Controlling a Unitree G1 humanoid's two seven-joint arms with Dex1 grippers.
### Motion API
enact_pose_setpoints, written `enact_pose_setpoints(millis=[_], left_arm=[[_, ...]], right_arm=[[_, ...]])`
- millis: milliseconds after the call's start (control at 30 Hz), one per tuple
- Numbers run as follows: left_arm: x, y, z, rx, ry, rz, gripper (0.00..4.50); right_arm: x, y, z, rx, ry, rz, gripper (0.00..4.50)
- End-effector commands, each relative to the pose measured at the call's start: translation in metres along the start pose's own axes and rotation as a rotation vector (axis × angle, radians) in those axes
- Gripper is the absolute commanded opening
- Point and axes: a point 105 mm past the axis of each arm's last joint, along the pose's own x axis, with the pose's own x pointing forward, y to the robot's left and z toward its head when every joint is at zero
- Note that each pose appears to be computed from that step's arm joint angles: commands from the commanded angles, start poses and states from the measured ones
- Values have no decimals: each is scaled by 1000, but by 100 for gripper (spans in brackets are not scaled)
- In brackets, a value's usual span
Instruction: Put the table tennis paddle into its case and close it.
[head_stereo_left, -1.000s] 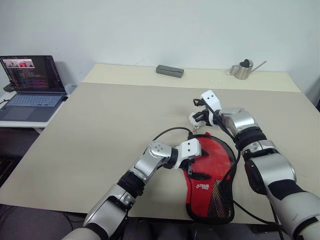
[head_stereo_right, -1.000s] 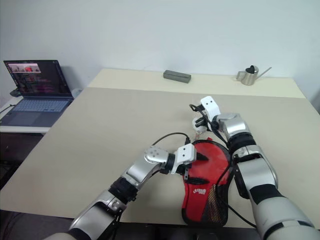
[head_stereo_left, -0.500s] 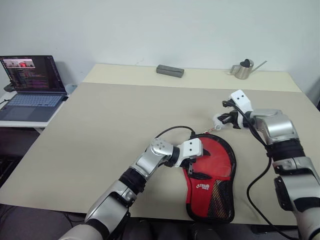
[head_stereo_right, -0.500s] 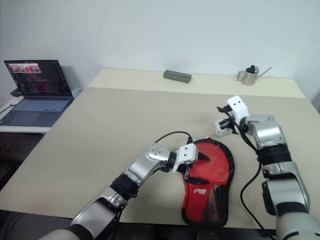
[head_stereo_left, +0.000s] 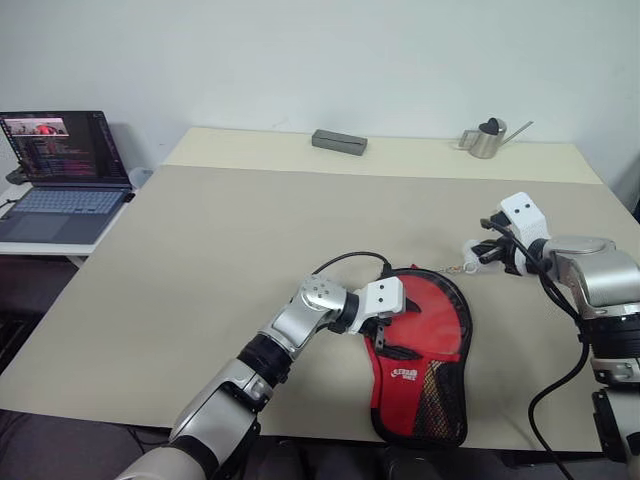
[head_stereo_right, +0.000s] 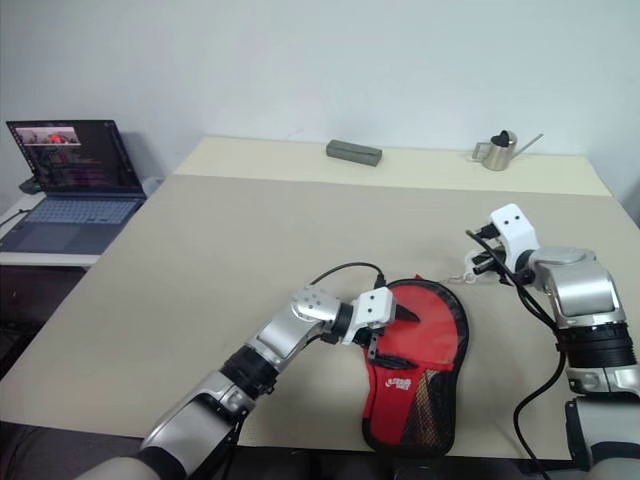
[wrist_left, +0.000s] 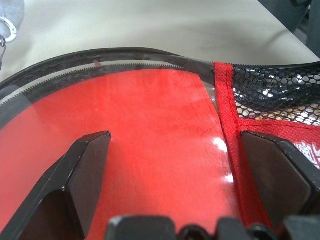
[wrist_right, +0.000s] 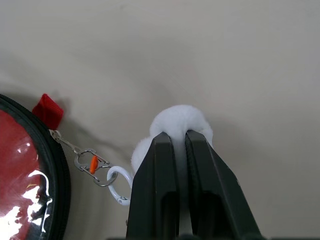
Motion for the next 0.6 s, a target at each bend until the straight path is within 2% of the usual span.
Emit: enact_pose_setpoints(millis=[33,267,600], left_arm=[[2,-26,-51,-89,186,-83,450],[1,-29,-53,-97,190,-85,450],[5,-32,-52,-101,188,-96,450]], right_arm=[[-22,-12,13,-22,-46,-26,5],[-50,12,-14,-56,57,156,5],[-69,41,-53,-88,165,277,5]])
